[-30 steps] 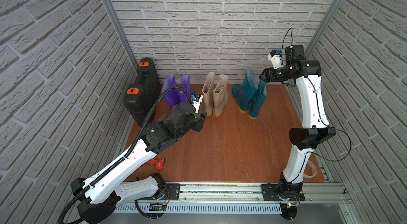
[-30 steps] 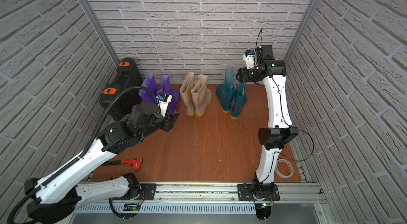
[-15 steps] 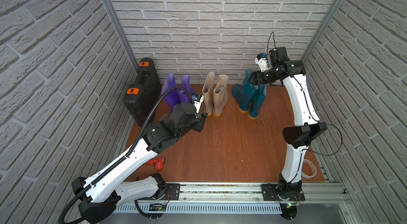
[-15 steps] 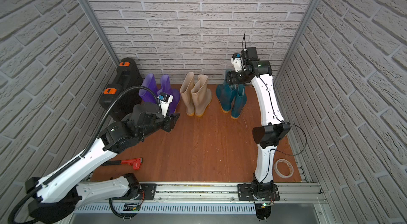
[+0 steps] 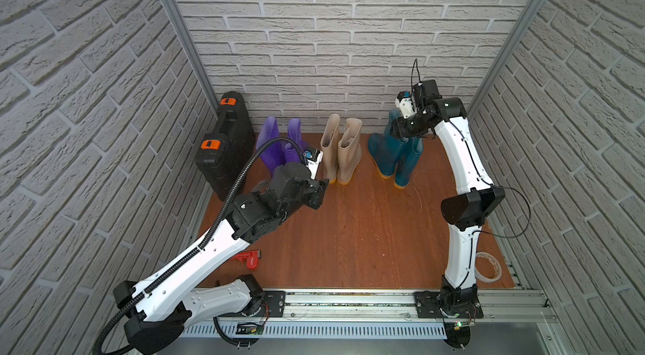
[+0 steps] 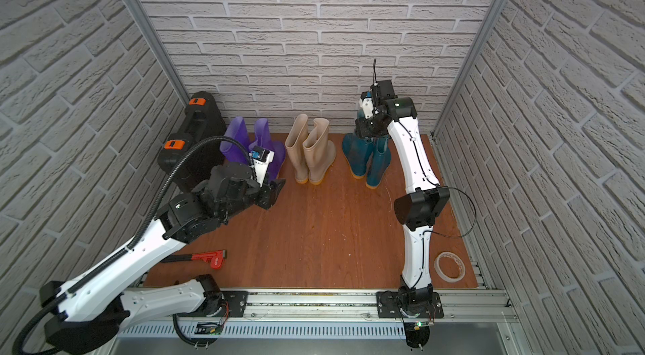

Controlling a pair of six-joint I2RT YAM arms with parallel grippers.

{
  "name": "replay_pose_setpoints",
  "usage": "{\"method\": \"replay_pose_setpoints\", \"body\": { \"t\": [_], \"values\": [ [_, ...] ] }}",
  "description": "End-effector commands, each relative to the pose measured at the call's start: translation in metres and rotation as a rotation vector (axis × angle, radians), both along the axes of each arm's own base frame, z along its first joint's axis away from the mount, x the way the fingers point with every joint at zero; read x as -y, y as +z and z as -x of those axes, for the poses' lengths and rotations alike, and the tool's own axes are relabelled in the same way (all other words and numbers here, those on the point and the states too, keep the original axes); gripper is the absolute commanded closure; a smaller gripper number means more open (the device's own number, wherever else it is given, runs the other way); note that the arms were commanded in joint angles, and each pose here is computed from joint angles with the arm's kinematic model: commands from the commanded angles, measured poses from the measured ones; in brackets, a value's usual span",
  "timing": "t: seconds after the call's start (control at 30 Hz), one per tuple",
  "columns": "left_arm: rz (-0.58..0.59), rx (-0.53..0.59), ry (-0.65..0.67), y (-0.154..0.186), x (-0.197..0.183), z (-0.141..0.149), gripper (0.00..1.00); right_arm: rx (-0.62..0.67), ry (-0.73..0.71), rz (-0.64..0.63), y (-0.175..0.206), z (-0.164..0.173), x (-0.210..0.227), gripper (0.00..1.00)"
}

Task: Match and arrange rain boots in pairs
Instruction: Adjust the rain boot at the center of the board.

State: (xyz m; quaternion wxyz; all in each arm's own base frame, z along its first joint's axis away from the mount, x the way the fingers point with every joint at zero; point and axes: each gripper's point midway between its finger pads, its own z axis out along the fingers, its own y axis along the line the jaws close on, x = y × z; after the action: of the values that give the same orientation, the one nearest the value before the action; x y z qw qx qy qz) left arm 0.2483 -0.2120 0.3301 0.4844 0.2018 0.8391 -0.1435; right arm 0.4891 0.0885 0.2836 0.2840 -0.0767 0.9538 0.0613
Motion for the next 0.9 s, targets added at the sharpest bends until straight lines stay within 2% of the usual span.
{"method": "replay_pose_setpoints", "body": {
  "t": [0.0,0.23,0.4,0.6,0.87],
  "values": [
    [0.038,0.03,0.004,0.01,-0.004,0.0,0.46,0.004,-0.035,0.0,-0.002,-0.004,-0.004,0.58],
    [0.052,0.028,-0.003,0.008,-0.008,0.007,0.47,-0.015,-0.088,0.008,-0.009,-0.001,-0.005,0.63],
    [0.063,0.031,-0.006,0.008,-0.012,0.011,0.47,-0.025,-0.111,0.009,-0.012,0.001,-0.006,0.81],
    [0.076,0.039,-0.005,0.01,-0.016,0.015,0.48,-0.013,-0.144,-0.011,-0.005,0.004,-0.008,0.94],
    [0.078,0.039,-0.003,0.01,-0.02,0.018,0.48,0.0,-0.198,0.001,0.005,0.015,-0.005,0.94]
  ]
}}
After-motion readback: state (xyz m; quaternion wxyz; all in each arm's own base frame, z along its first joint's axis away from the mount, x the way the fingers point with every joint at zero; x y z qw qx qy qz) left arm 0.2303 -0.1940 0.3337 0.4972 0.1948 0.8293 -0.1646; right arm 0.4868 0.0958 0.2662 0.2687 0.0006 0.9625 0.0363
